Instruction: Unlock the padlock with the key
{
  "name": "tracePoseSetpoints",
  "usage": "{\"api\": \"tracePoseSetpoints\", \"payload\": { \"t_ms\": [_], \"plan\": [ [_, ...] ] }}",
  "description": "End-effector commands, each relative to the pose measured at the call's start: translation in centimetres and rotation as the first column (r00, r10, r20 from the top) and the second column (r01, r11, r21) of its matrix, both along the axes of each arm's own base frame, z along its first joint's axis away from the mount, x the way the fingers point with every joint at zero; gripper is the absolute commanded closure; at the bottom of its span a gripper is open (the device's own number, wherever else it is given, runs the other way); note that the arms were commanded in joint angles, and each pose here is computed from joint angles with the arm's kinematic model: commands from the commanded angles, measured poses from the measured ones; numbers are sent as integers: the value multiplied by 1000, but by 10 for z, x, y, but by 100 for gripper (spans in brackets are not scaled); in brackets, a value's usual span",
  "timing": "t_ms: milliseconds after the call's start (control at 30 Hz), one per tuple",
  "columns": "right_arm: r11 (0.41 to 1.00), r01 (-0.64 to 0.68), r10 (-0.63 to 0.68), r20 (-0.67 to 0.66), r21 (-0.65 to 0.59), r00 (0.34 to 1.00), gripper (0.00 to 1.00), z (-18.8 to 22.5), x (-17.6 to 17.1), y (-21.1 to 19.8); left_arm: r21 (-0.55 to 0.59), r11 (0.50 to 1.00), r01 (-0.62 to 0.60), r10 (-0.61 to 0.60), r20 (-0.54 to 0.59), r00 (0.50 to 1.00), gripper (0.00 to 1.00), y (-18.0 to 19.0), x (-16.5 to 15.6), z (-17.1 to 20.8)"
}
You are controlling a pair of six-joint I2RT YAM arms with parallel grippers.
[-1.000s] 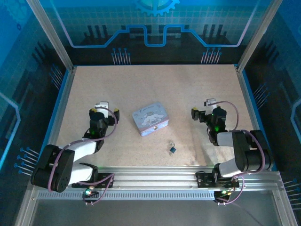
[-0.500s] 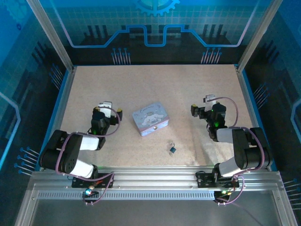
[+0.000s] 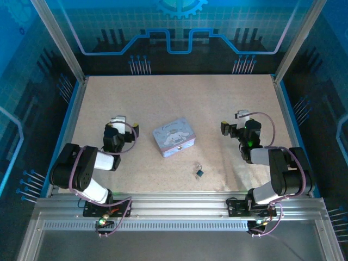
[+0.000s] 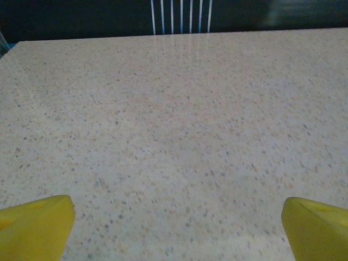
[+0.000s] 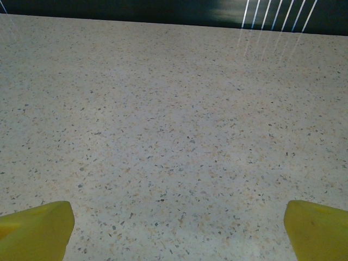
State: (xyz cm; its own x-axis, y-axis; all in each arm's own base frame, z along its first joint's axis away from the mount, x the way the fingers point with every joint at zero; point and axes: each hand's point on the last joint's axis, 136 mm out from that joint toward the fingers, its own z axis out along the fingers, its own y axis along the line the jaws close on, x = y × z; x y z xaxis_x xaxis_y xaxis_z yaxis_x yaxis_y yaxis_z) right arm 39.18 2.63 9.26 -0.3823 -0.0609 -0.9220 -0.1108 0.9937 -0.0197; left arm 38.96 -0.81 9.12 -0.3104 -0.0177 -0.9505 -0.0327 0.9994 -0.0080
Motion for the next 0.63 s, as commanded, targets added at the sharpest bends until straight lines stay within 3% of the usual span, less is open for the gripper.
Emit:
{"api": "tracePoseSetpoints", "payload": {
  "t_ms": [0, 600],
  "plan": [
    [1000, -17, 17, -4, -24, 1000, 0, 1, 5, 3, -82, 996, -21, 20, -15, 1000, 1, 11, 8, 4],
    [999, -21, 21, -5, -37, 1000, 0, 1, 5, 5, -81, 996, -22, 21, -12, 1000, 1, 11, 8, 4]
  ]
}}
